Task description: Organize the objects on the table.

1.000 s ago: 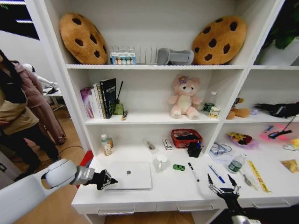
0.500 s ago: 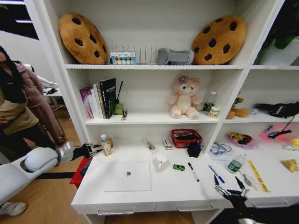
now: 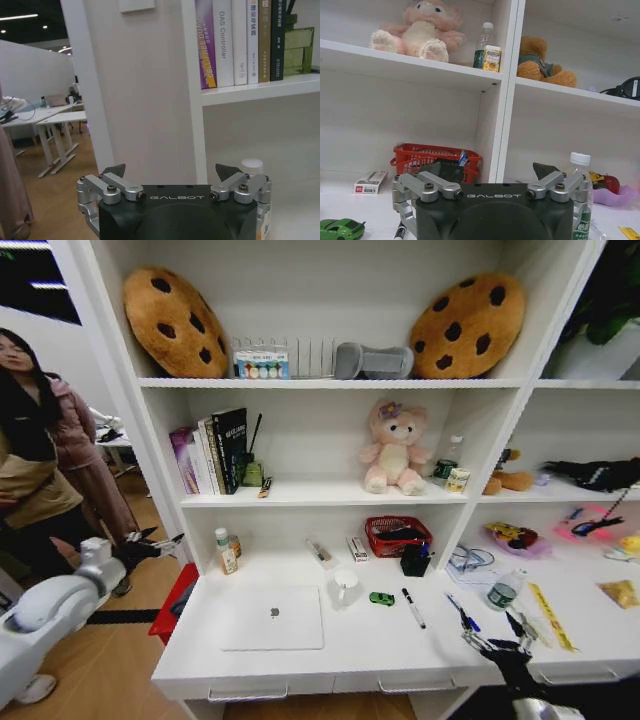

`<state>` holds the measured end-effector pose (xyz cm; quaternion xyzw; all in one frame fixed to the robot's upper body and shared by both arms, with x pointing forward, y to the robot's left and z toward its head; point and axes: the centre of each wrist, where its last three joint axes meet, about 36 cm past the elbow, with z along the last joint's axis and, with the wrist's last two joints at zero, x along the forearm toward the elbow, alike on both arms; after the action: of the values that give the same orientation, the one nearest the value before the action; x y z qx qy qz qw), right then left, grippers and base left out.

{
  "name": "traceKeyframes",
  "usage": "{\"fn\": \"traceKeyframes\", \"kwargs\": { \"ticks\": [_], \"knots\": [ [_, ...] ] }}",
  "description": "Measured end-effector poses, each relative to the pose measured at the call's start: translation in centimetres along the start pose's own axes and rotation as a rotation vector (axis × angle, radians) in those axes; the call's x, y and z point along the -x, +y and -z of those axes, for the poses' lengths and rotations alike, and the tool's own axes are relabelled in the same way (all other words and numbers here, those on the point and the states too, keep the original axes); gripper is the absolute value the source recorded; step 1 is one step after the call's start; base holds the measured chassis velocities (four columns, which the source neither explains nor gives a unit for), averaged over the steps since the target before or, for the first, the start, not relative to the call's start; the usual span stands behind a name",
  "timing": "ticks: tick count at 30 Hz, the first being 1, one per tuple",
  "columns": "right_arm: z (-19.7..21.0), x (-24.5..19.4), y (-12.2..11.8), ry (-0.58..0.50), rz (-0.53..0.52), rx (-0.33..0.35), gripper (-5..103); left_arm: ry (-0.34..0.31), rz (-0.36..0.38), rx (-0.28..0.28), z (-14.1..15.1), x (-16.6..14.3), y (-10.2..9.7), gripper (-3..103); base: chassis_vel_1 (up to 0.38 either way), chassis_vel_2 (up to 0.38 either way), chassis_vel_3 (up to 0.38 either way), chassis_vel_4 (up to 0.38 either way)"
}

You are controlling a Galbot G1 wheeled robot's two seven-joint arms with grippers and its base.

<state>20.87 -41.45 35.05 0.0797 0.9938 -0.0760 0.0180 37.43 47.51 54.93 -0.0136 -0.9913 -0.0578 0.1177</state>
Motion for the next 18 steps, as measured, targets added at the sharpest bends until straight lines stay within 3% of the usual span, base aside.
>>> {"fn": "traceKeyframes", "kwargs": {
  "ticks": [5, 7, 12, 14, 18],
  "knots": [
    [0.1, 0.3, 0.4, 0.003, 0.009, 0.004, 100, -0.029, 0.053, -0.061, -0.2, -3.2, -0.6, 100, 0.000, 0.000, 0.000, 0.000],
    [0.3, 0.4, 0.7, 0.005, 0.018, 0.002, 100, -0.035, 0.075, -0.111, -0.8, -6.2, -2.3, 100, 0.000, 0.000, 0.000, 0.000],
    [0.5, 0.5, 1.0, 0.007, 0.029, -0.001, 100, -0.032, 0.082, -0.155, -1.5, -9.7, -4.5, 100, 0.000, 0.000, 0.000, 0.000],
    [0.7, 0.4, 1.4, 0.007, 0.040, -0.004, 100, -0.040, 0.081, -0.186, -1.8, -12.3, -6.6, 100, 0.000, 0.000, 0.000, 0.000],
    [0.9, 0.2, 2.1, 0.009, 0.055, 0.001, 100, -0.057, 0.080, -0.194, -1.6, -13.8, -8.3, 100, 0.000, 0.000, 0.000, 0.000]
  ]
}}
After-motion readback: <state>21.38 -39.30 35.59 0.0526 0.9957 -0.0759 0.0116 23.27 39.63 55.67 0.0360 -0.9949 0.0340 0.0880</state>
